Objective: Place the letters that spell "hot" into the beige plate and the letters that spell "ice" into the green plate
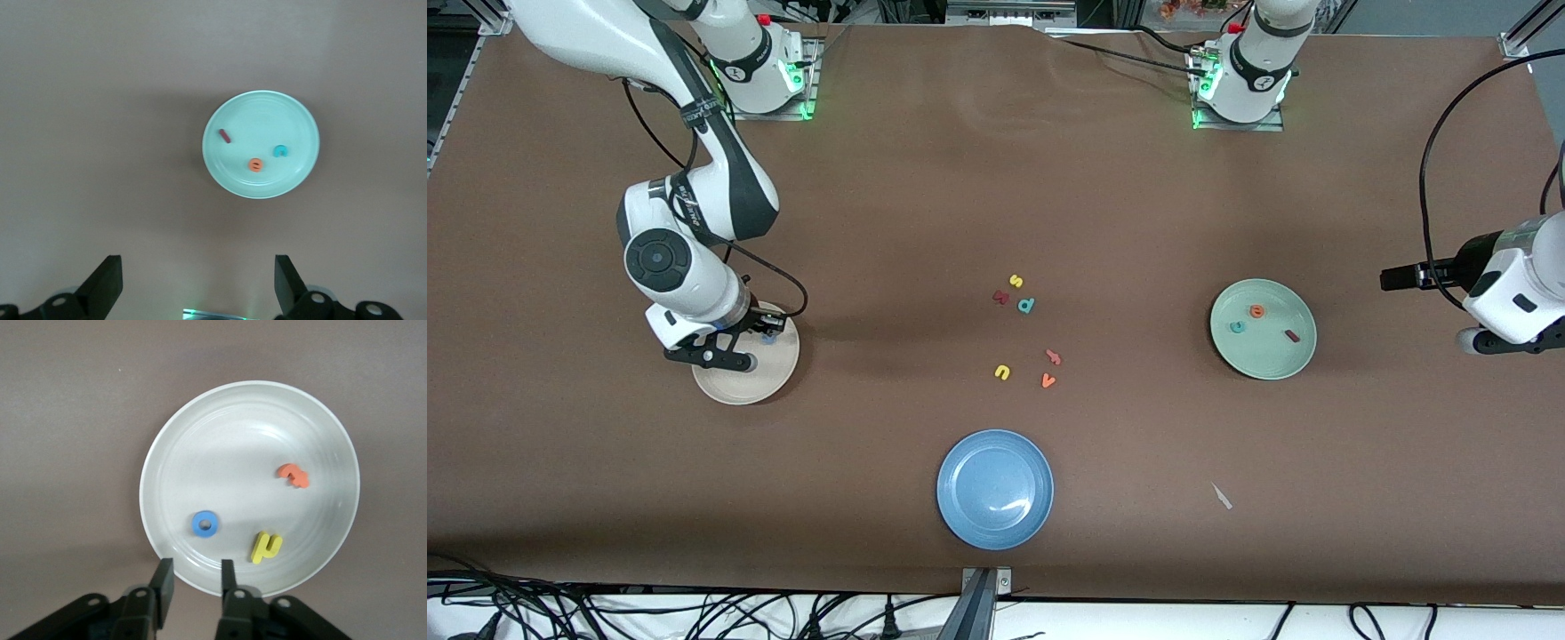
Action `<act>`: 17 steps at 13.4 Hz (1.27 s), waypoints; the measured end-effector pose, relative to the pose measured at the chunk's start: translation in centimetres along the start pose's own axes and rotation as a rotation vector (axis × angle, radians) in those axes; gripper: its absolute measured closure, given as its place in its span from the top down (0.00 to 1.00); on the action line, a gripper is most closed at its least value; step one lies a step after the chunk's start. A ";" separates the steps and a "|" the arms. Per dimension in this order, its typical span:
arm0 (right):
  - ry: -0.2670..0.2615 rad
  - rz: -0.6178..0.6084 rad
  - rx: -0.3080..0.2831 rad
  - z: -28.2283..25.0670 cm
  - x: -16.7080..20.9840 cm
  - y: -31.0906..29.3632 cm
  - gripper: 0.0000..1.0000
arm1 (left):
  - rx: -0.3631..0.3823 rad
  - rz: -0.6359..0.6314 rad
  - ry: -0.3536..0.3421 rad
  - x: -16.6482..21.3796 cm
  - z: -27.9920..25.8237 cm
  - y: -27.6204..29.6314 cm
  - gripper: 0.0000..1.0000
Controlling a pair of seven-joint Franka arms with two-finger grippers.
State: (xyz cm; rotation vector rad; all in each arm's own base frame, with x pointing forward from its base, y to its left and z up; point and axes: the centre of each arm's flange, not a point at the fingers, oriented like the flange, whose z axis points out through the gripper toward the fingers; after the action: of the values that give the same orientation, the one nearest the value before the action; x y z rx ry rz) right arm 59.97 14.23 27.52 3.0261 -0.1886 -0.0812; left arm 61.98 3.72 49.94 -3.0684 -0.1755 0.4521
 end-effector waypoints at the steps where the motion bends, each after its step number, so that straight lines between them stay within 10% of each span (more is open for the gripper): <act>1: 0.000 -0.003 0.002 0.0 -0.1 -0.2 0.49 | -0.002 0.008 0.011 0.0 -0.5 0.6 1.00; 6: 0.019 0.018 0.021 -1.5 0.3 0.2 1.00 | -0.021 -0.008 0.028 1.3 -1.6 4.6 1.00; 17: -0.003 -0.222 0.042 -25.7 -0.8 10.3 1.00 | -0.039 0.029 0.170 -0.5 -2.9 6.9 0.99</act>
State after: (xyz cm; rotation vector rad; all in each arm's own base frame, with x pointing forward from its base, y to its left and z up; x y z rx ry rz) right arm 59.46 6.84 54.23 3.0763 0.1473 -0.1008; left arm 63.05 -3.22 52.52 -3.1315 -0.1355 0.1888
